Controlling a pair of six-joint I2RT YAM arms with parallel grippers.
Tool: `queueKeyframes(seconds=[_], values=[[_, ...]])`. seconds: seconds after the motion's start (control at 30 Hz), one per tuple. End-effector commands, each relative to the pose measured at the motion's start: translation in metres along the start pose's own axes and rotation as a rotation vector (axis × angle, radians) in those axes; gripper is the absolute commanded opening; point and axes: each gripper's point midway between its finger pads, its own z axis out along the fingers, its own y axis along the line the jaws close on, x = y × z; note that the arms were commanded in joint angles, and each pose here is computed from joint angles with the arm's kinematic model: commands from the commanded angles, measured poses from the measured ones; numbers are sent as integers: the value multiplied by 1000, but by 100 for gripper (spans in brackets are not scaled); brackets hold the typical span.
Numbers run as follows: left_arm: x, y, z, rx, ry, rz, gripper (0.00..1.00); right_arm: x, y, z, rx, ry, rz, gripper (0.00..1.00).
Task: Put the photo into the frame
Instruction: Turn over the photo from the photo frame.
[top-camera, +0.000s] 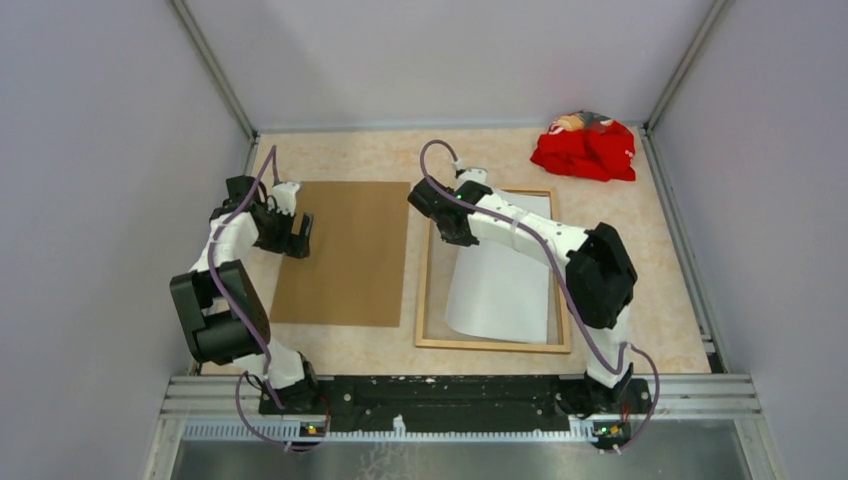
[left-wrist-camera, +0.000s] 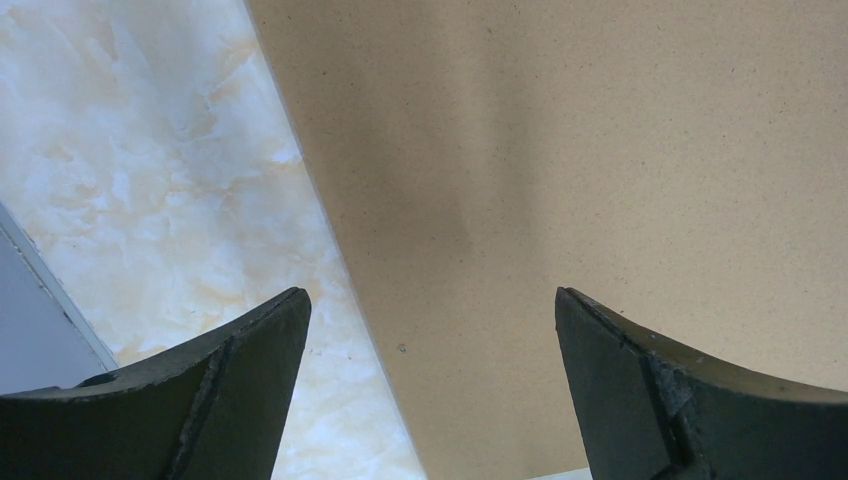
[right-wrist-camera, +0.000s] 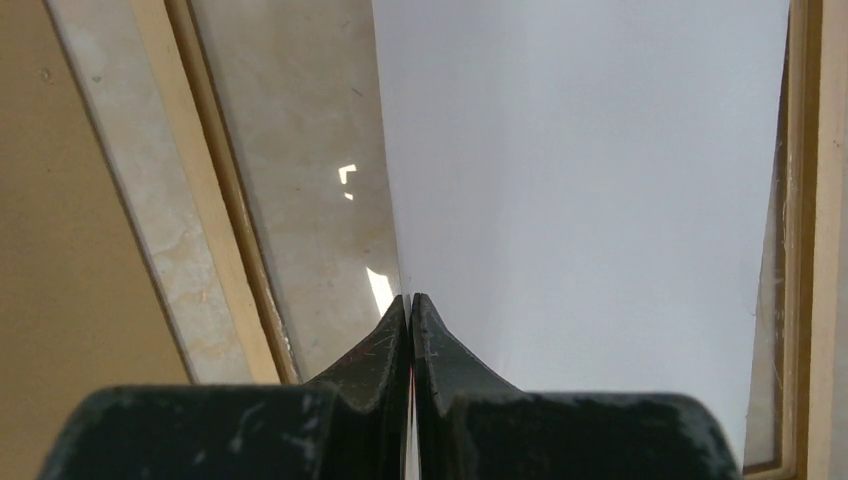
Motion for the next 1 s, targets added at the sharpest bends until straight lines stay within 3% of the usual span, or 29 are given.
queueKeyframes(seconds=[0.0, 0.23, 0.47, 0.73, 0.97], values=[[-1, 4, 1, -18, -13, 19, 98, 4, 15, 6, -80, 3, -127, 0], [-1, 4, 3, -13, -13, 16, 98, 10, 21, 9, -145, 16, -278, 0], [-1, 3, 2, -10, -15, 13, 98, 9, 23, 5, -153, 8, -328, 0], [1, 4, 2, -15, -9, 20, 98, 36, 20, 3, -185, 26, -505, 0], [1, 2, 2, -5, -12, 15, 98, 38, 9, 3, -171, 15, -498, 0]])
